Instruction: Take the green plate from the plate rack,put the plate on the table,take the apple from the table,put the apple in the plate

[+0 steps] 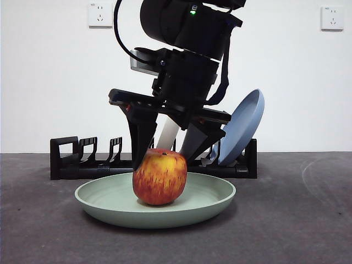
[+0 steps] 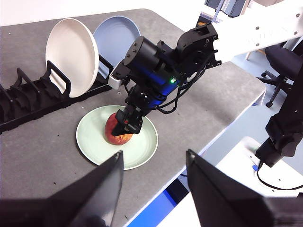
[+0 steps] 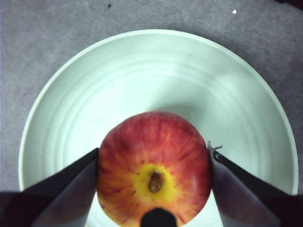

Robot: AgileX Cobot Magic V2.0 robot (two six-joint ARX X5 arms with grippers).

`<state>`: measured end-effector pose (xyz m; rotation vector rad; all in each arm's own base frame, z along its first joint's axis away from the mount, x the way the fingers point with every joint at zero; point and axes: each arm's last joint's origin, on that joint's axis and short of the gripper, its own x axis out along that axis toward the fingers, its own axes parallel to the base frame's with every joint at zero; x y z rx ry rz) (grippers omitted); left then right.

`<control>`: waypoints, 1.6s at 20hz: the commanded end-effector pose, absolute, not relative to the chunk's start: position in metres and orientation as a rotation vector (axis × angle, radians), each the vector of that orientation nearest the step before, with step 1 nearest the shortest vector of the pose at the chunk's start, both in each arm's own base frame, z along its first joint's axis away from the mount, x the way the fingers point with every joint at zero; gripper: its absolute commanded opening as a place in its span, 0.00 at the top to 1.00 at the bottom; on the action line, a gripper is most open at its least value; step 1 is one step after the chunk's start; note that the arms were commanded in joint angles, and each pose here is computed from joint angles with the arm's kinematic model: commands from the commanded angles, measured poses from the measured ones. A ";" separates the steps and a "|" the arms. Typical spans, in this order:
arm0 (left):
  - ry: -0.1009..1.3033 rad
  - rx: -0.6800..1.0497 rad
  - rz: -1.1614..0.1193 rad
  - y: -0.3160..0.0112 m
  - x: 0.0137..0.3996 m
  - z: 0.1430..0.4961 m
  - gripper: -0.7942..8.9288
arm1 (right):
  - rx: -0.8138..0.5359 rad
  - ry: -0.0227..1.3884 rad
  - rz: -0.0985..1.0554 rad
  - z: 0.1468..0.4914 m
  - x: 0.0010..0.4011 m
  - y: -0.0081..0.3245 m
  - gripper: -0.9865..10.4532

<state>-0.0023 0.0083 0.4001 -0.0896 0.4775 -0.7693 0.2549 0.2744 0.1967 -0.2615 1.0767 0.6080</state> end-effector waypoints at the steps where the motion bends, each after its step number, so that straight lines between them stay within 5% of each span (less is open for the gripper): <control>1: 0.472 -0.096 -0.764 0.010 -0.003 0.400 0.69 | -0.261 1.117 0.591 0.190 0.254 0.274 0.35; 8: 0.465 -0.093 -0.739 0.010 -0.003 0.400 0.69 | -0.262 1.131 0.585 0.203 0.256 0.276 0.36; 20: 0.482 -0.118 -0.690 0.007 0.001 0.400 0.69 | -0.409 1.084 0.675 0.311 0.256 0.276 0.37; 32: 0.509 0.028 -0.457 -0.022 0.030 0.402 0.69 | -0.337 0.849 0.735 0.417 0.198 0.214 0.37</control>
